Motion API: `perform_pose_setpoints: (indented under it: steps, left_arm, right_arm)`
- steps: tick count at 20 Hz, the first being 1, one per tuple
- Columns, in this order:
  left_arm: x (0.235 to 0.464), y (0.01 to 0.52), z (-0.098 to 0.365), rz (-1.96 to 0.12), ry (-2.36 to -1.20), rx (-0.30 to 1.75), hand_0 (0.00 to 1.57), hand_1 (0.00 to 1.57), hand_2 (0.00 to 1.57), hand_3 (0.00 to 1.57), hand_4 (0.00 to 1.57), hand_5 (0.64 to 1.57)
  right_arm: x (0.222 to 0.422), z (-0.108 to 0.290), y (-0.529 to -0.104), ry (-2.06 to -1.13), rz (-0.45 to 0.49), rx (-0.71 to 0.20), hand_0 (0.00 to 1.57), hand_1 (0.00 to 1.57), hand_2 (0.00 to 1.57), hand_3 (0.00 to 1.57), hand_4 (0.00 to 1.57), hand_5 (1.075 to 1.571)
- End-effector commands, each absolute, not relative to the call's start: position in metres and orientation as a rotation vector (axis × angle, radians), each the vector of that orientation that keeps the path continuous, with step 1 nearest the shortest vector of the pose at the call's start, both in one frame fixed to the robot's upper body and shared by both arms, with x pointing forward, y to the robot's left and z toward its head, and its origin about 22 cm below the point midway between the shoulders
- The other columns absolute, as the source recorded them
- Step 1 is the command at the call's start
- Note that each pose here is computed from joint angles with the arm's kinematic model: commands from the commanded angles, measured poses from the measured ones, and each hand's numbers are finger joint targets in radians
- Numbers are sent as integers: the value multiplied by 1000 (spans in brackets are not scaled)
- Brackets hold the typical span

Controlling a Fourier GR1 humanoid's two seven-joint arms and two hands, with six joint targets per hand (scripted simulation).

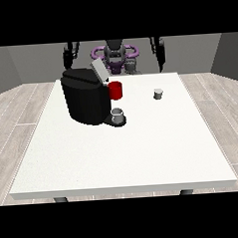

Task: Insert the coffee pod into the coffee machine and close the lid

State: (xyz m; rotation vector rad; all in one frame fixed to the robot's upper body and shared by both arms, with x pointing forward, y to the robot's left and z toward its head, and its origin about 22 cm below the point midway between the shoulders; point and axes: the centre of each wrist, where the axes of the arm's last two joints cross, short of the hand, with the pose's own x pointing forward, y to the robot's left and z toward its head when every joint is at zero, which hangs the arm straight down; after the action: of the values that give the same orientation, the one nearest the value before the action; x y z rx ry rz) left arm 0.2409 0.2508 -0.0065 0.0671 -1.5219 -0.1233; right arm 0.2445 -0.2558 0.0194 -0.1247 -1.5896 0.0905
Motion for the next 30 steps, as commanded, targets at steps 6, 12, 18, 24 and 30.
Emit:
perform_pose_setpoints:
  steps: [6, 12, 18, 24, 30]
  left_arm:
    - [241, 297, 21, -554, -1649, 140, 0, 0, 0, 0, 0, 1571]
    - [283, 336, 49, -650, -1555, 342, 0, 0, 0, 0, 0, 1571]
    - [302, 363, 57, -757, -1441, 407, 0, 0, 0, 0, 0, 1571]
    - [316, 361, 44, -844, -1350, 424, 0, 0, 0, 0, 0, 1571]
    - [321, 371, 18, -879, -1318, 491, 0, 0, 0, 0, 0, 1571]
  right_arm:
    - [239, -5, -256, -1545, 17, -77, 0, 0, 0, 0, 0, 1571]
    - [257, 25, -229, -1676, 109, -263, 0, 0, 0, 0, 0, 1571]
    - [261, 30, -212, -1722, 132, -219, 0, 0, 0, 0, 0, 1571]
    - [273, 26, -212, -1687, 69, -184, 0, 0, 0, 0, 0, 1571]
    - [285, 46, -206, -1660, 115, -211, 0, 0, 0, 0, 0, 1571]
